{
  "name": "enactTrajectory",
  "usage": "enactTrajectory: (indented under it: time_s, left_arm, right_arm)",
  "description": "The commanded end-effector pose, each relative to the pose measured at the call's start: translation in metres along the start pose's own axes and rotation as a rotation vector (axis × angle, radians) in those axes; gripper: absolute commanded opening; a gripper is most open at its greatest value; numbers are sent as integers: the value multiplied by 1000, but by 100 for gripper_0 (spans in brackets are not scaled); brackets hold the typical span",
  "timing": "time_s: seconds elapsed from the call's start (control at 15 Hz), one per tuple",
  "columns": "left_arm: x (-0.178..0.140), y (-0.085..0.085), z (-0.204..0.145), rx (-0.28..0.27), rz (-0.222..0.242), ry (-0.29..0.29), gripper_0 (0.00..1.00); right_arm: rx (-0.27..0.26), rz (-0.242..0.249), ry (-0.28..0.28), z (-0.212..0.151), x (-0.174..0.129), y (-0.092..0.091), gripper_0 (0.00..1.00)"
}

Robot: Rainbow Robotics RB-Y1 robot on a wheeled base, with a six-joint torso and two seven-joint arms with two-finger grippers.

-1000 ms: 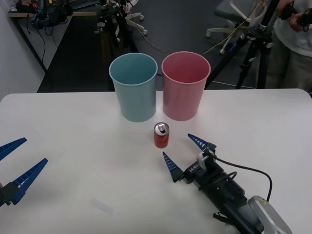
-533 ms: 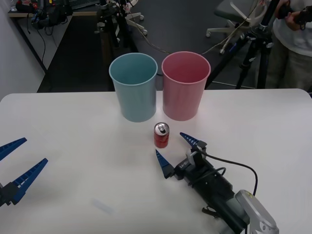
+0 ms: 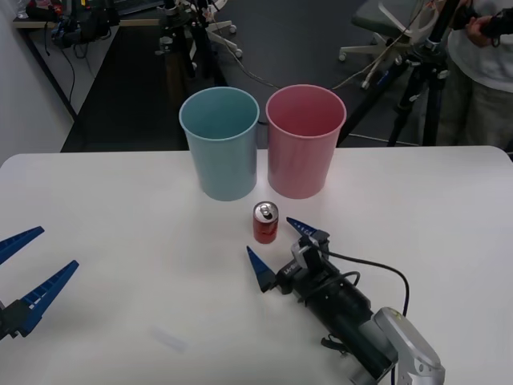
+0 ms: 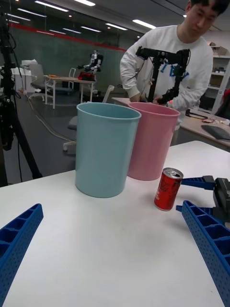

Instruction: Grasp the object on the table and drop it into the matching bin: aluminum can to the light blue bin, PET bottle to the pink bin.

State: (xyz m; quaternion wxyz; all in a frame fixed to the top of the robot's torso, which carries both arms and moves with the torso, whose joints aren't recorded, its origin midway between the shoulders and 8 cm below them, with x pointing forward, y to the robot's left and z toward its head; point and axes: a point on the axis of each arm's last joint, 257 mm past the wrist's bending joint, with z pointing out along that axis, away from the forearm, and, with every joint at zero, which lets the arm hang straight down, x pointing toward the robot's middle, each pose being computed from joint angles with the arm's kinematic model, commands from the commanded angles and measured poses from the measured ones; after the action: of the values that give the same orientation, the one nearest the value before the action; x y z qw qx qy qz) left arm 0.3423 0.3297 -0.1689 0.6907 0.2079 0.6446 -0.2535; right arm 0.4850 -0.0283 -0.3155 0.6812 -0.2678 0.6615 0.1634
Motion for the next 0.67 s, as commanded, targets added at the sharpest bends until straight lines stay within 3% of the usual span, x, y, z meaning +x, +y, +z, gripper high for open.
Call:
enactTrajectory:
  time_s: [0.07,0.67]
  left_arm:
    - [0,0,0,0,0,0,100]
    - [0,0,0,0,0,0,100]
  right_arm:
    - [7,3,8,7,-3,1,100]
    - [40,9,35,25,-8,-8,100]
